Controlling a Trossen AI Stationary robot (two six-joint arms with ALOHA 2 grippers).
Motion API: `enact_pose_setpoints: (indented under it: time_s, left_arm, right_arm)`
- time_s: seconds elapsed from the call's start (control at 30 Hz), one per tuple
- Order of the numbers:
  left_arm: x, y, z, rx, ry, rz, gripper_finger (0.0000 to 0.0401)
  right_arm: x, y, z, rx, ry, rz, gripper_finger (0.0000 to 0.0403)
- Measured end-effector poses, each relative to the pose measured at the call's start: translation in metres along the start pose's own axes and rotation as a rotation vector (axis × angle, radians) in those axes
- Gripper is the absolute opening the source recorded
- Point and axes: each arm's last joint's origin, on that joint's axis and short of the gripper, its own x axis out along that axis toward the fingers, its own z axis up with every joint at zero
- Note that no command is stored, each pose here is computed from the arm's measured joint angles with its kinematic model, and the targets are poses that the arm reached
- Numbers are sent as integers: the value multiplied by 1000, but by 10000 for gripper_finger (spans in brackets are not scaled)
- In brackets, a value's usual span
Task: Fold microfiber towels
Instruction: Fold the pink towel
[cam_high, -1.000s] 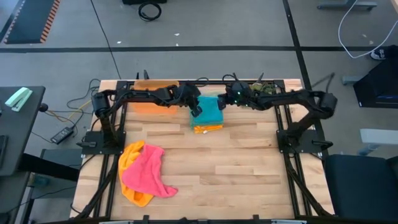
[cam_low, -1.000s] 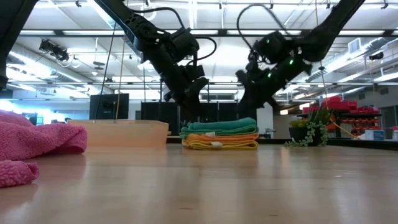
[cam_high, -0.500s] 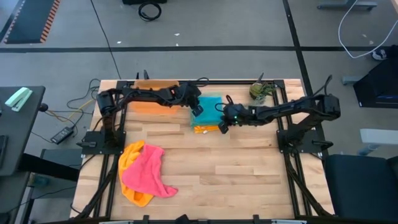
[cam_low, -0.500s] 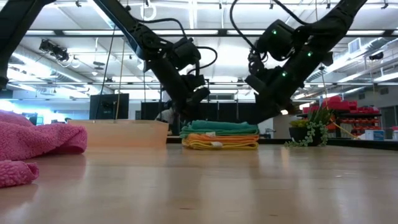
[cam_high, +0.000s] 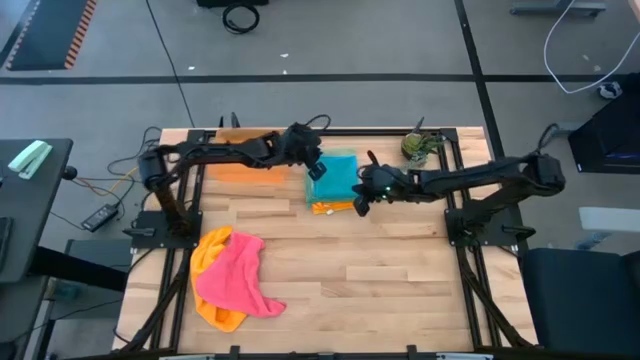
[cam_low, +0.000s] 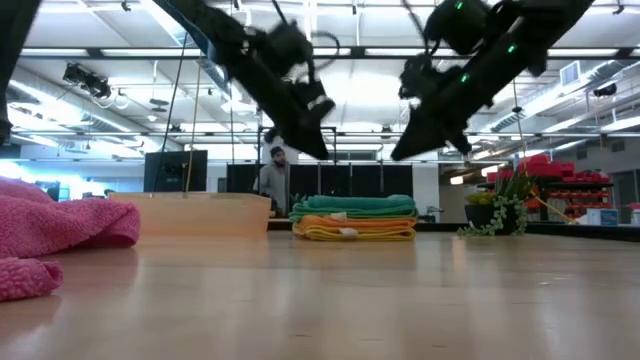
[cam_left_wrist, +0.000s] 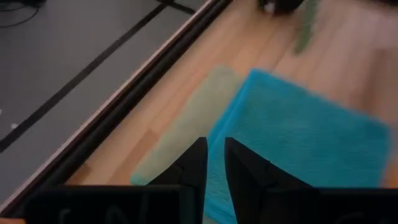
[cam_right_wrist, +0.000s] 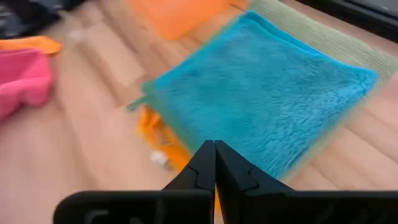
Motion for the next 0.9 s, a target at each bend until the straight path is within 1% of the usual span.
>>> enact_pose_setpoints:
  time_s: [0.1, 0.17, 0.23, 0.3, 0.37, 0.47, 0.53, 0.57, 0.63, 0.73, 0.8, 0.9]
  left_arm:
    - [-29, -8, 8, 20, 5, -45, 60]
    - [-49, -18, 7, 67, 54, -128, 65]
    - [-66, -31, -1, 108, 149, -239, 75]
    - [-83, -45, -13, 146, 273, -360, 92]
    - [-97, -63, -28, 192, 402, -453, 111]
    - [-119, -88, -55, 282, 599, -493, 139]
    - [-129, -107, -73, 343, 645, -522, 156]
    - [-133, -114, -83, 380, 668, -529, 163]
    - [-141, -125, -102, 432, 704, -489, 175]
    - [-147, -133, -122, 439, 692, -345, 183]
    - [-147, -132, -131, 381, 694, -254, 185]
    - [-147, -130, -135, 274, 719, -185, 185]
  right_arm:
    - [-16, 14, -4, -34, 4, 57, 10]
    - [-25, 26, -12, -56, 27, 104, 10]
    - [-33, 40, -22, -80, 55, 152, 11]
    - [-40, 55, -33, -111, 64, 195, 11]
    - [-46, 68, -44, -135, 58, 212, 11]
    - [-54, 84, -61, -171, 21, 208, 12]
    - [-58, 93, -70, -193, -16, 196, 12]
    - [-59, 98, -75, -195, -38, 196, 12]
    - [-61, 105, -84, -207, -63, 184, 12]
    - [-59, 113, -94, -209, -89, 182, 12]
    - [-56, 116, -101, -200, -88, 184, 12]
    - [-53, 118, -107, -192, -71, 177, 12]
